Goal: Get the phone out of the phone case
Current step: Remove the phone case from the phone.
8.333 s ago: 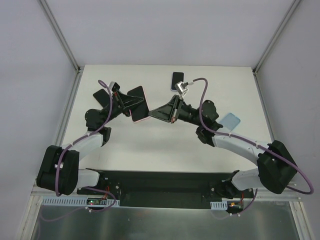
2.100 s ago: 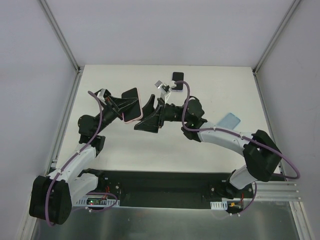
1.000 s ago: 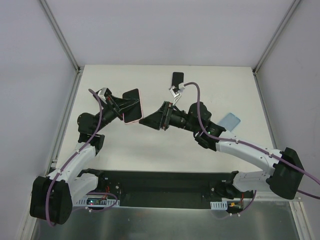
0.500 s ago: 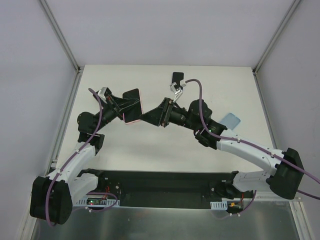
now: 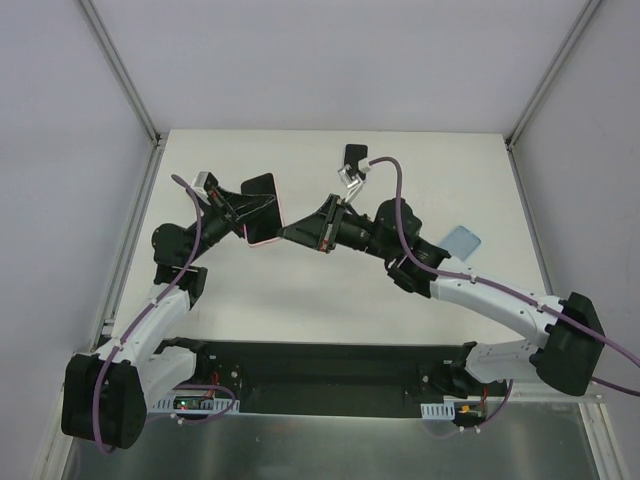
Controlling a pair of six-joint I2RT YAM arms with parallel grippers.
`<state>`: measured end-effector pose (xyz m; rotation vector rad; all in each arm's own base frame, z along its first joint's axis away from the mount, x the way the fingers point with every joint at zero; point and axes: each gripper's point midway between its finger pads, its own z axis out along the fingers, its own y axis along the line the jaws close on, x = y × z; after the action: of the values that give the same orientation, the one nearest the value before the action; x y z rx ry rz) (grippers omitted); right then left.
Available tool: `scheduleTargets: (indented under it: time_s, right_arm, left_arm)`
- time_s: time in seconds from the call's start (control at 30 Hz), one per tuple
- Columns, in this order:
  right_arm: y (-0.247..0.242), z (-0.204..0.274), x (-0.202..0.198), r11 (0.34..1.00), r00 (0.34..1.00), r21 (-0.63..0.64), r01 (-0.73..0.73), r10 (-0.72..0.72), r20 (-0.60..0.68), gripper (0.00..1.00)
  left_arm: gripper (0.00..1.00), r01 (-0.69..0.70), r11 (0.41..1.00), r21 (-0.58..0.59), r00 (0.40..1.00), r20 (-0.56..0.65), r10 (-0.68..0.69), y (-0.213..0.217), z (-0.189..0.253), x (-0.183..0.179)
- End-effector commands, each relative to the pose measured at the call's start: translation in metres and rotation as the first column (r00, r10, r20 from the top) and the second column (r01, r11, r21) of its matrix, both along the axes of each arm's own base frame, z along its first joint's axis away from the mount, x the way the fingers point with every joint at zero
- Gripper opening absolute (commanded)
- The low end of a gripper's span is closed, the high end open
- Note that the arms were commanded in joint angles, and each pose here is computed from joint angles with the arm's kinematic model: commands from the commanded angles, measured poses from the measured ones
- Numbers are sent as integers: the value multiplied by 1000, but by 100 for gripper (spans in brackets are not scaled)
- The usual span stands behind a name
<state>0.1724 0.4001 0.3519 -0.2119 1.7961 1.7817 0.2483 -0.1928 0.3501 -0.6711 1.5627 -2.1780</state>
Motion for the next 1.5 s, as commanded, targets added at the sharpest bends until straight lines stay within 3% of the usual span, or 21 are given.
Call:
scheduleTargets:
  time_s: [0.0,0.17,0.43,0.73,1.1,1.27,1.37,1.4,1.43,1.47]
  right_arm:
    - [2,37,-10,990,996,132,-55,44,83,1]
    - [-2,58,-31,970,955,197,-140,79,287,1]
    - [-7,74,-62,934,779,204,-293,110,618,1]
    - [1,84,-75,899,671,192,-394,138,729,1]
    - [10,82,-69,898,667,194,-394,134,733,1]
    - [13,83,-60,913,711,207,-352,117,693,1]
    - [15,77,-46,940,775,191,-283,108,622,2]
    - [16,68,-38,953,804,165,-256,115,583,9]
    - [15,68,-37,954,812,160,-253,119,571,33]
    - [13,67,-37,953,828,161,-257,131,546,46]
  left_arm:
    - [0,9,1000,-25,993,117,-6,3,34,-13]
    - [0,21,998,-52,996,85,-17,4,36,-13]
    - [0,47,994,-103,999,25,-45,7,47,-22]
    - [0,52,992,-116,999,9,-51,9,49,-28]
    - [0,62,990,-125,998,24,-60,9,56,-34]
    - [0,59,991,-124,998,28,-55,10,55,-36]
    - [0,52,992,-117,998,41,-47,10,56,-36]
    - [0,50,992,-115,998,43,-46,10,56,-35]
    - [0,49,993,-109,998,52,-44,10,57,-36]
    - [0,48,993,-107,998,55,-43,9,58,-35]
